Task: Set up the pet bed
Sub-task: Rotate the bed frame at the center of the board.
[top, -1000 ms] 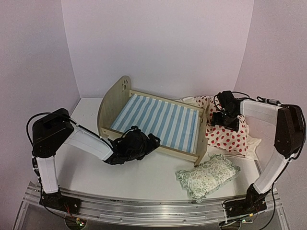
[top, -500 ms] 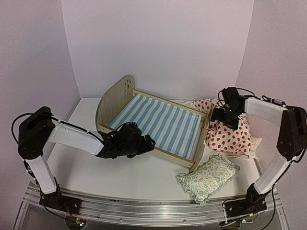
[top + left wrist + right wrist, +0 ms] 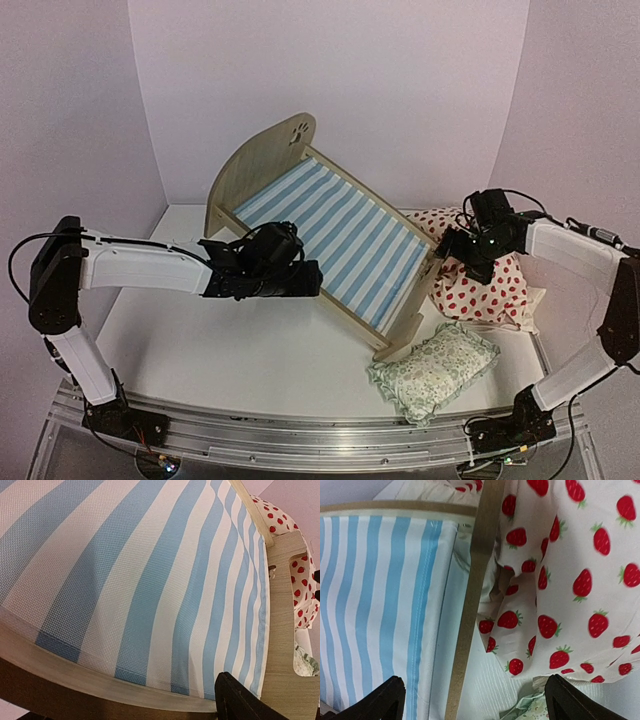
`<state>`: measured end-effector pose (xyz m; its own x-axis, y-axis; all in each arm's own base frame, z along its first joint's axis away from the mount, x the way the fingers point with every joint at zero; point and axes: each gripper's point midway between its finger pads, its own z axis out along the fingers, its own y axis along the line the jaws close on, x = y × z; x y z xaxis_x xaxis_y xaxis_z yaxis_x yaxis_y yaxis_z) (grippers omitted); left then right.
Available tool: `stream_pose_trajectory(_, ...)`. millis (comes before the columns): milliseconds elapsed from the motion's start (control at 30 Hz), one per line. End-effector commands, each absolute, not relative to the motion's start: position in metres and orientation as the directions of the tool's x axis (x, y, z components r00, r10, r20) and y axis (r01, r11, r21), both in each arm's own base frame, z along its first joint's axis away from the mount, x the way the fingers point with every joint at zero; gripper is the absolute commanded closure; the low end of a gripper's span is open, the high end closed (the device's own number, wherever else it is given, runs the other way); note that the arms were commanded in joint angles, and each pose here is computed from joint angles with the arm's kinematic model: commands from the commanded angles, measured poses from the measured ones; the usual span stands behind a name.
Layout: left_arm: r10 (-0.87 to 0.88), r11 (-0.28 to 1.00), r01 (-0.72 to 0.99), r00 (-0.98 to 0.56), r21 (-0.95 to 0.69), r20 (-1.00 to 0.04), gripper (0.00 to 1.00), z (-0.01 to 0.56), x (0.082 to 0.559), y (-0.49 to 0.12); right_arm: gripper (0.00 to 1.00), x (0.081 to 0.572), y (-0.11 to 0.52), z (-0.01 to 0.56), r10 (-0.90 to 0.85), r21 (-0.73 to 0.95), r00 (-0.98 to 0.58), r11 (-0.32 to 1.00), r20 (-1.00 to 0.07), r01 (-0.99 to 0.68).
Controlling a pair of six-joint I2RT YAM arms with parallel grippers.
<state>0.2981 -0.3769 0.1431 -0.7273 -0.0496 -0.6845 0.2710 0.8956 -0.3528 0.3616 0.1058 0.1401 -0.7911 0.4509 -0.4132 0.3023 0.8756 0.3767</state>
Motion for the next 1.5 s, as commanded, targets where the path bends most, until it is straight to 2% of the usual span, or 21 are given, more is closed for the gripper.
stream_pose_trajectory(0,0.045,0.915,0.345,-0.602,-0.209,-0.797,0.24,0.168,0.305,-0.366,0.02,0.356,0.121,0.125,0.464,0.418,-0.805,0.857,-0.369,0.301)
stream_pose_trajectory(167,-0.024,0.916,0.304,-0.608,-0.261,-0.793,0.29,0.156,0.305,-0.363,0.02,0.346,0.134,0.104,0.457,0.423,-0.82,0.856,-0.346,0.298)
stream_pose_trajectory(433,-0.078,0.92,0.26,-0.613,-0.293,-0.786,0.3,0.147,0.304,-0.356,0.04,0.345,0.158,0.083,0.432,0.427,-0.84,0.861,-0.328,0.276)
stream_pose_trajectory(567,-0.063,0.918,0.28,-0.593,-0.279,-0.802,0.26,0.158,0.302,-0.352,0.05,0.351,0.165,0.076,0.42,0.4,-0.84,0.875,-0.343,0.274)
stream_pose_trajectory(667,0.022,0.953,0.266,-0.535,-0.144,-0.845,0.2,0.173,0.311,-0.334,0.09,0.355,0.173,0.07,0.4,0.385,-0.851,0.885,-0.34,0.262)
stream_pose_trajectory(767,0.157,0.965,0.26,-0.454,0.038,-0.877,0.13,0.186,0.329,-0.317,0.21,0.358,0.175,0.067,0.384,0.359,-0.852,0.898,-0.356,0.254)
stream_pose_trajectory(867,0.265,0.959,0.205,-0.39,0.197,-0.882,0.01,0.195,0.352,-0.293,0.35,0.361,0.171,0.067,0.379,0.334,-0.845,0.907,-0.378,0.257)
stream_pose_trajectory(1000,0.256,0.962,0.198,-0.399,0.189,-0.881,0.01,0.206,0.401,-0.259,0.47,0.367,0.174,0.071,0.368,0.322,-0.851,0.913,-0.376,0.253)
stream_pose_trajectory(1200,0.316,0.947,0.184,-0.375,0.264,-0.872,0.0,0.226,0.458,-0.219,0.74,0.376,0.181,0.072,0.336,0.308,-0.868,0.924,-0.365,0.227)
stream_pose_trajectory(1333,0.338,0.938,0.21,-0.372,0.277,-0.864,0.0,0.233,0.482,-0.203,0.82,0.381,0.183,0.073,0.321,0.297,-0.874,0.93,-0.365,0.217)
stream_pose_trajectory(1467,0.324,0.936,0.264,-0.382,0.233,-0.866,0.01,0.235,0.502,-0.194,0.83,0.385,0.188,0.069,0.312,0.297,-0.881,0.931,-0.355,0.21)
